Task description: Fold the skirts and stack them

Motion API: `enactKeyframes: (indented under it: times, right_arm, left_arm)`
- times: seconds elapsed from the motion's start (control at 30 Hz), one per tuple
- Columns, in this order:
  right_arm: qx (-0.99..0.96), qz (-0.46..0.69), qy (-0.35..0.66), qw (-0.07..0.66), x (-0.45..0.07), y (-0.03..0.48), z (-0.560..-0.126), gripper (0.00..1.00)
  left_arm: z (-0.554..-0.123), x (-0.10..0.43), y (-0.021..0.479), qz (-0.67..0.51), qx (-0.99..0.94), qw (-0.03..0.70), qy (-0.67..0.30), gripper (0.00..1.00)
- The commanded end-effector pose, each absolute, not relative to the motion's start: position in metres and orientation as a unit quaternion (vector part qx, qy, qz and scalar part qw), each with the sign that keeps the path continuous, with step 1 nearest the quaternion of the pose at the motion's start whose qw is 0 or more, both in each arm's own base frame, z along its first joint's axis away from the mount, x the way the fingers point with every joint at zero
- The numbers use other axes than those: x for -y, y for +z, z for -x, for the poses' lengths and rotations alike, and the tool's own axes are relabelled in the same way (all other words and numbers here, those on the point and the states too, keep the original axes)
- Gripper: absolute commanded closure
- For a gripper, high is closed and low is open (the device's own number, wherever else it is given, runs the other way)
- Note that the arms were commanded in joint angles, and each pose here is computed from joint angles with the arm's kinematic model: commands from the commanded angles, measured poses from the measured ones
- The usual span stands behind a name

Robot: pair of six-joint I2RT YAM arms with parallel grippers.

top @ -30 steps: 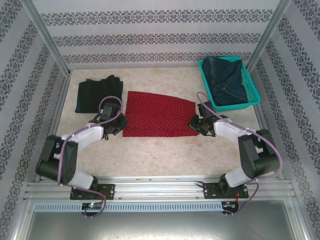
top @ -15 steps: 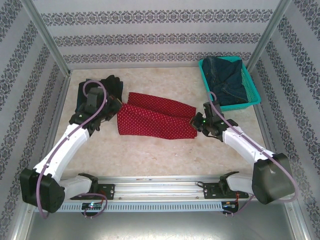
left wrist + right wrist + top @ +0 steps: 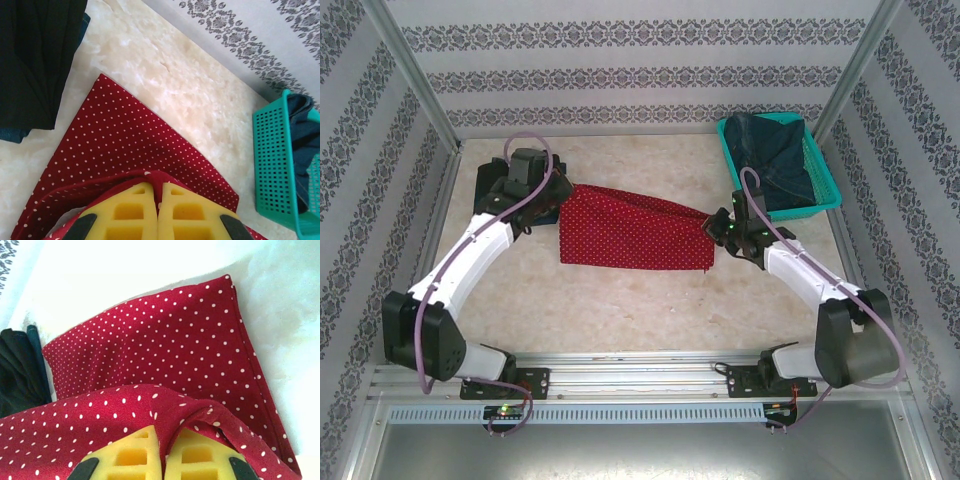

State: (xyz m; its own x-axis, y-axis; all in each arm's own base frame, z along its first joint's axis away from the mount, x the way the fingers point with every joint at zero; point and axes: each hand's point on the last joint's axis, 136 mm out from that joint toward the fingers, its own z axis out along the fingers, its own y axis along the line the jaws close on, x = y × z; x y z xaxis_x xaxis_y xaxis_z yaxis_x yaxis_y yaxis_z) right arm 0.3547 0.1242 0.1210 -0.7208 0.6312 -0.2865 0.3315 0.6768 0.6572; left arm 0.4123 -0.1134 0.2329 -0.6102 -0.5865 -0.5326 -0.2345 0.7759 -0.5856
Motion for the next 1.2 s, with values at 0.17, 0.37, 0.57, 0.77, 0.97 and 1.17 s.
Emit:
enactKeyframes:
  times: [0.17, 0.37, 0.57, 0.77, 0.97, 1.17]
  right_arm:
    - [-0.866, -0.273, 0.308, 0.285, -0.12, 0.14, -0.376, 1.0]
    - [-0.864, -0.278, 0.306, 0.288, -0.114, 0.141, -0.379, 1.0]
    - [-0.862, -0.28, 0.308, 0.289, -0.114, 0.139, -0.384, 1.0]
    - [-0.865, -0.278, 0.309, 0.282, -0.117, 0.135, -0.388, 1.0]
    - [-0.869, -0.277, 0.31, 0.268, -0.12, 0.124, -0.389, 0.99]
    - [-0.876, -0.27, 0.303, 0.26, -0.123, 0.114, -0.4, 0.99]
  left_arm:
    - [-0.44, 0.116, 0.253, 0.198, -0.864, 0.405, -0.222, 1.0]
    - [-0.453, 0.111, 0.266, 0.178, -0.867, 0.421, -0.196, 1.0]
    - [-0.458, 0.11, 0.246, 0.189, -0.875, 0.4, -0.197, 1.0]
    - [-0.455, 0.107, 0.236, 0.204, -0.878, 0.388, -0.193, 1.0]
    - [-0.443, 0.101, 0.221, 0.222, -0.883, 0.369, -0.186, 1.0]
    - [-0.448, 0.095, 0.197, 0.229, -0.894, 0.348, -0.165, 1.0]
